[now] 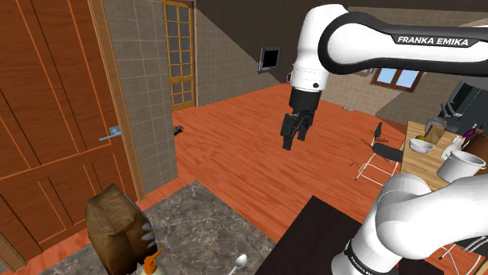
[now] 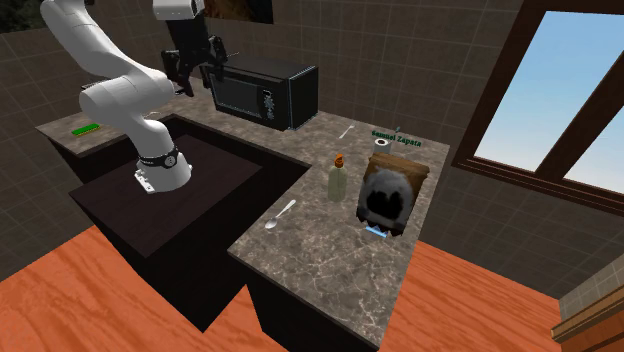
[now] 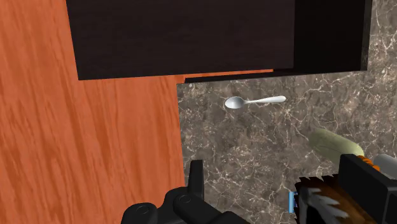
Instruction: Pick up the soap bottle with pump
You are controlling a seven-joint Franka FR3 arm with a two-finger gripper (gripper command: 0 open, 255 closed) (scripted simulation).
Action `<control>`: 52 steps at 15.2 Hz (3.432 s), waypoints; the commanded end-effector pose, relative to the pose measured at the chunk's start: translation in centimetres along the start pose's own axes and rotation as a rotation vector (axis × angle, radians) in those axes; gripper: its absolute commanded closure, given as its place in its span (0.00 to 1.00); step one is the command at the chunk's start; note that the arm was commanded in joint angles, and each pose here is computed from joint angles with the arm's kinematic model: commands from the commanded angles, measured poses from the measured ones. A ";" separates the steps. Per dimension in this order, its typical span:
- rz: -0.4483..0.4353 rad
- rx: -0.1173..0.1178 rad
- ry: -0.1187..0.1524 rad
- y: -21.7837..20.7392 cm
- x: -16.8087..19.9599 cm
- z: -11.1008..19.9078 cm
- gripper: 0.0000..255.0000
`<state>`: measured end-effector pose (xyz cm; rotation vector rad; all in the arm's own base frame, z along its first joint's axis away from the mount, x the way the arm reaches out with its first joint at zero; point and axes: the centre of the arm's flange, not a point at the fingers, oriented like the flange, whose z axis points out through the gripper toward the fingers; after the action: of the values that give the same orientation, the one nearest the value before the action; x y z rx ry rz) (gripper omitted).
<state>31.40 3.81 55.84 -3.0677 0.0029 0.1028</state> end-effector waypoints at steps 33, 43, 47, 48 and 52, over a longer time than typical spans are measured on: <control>-0.012 0.020 0.053 -26.8 16.6 27.3 0.00; -0.015 0.026 0.068 -34.2 21.3 35.1 0.00; -0.015 0.026 0.068 -34.1 21.5 37.2 0.00; -0.015 0.026 0.068 -34.0 21.5 37.7 0.00; -0.015 0.026 0.068 -33.9 21.6 38.6 1.00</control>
<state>50.50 40.49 18.57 -3.0429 -0.0156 -0.0019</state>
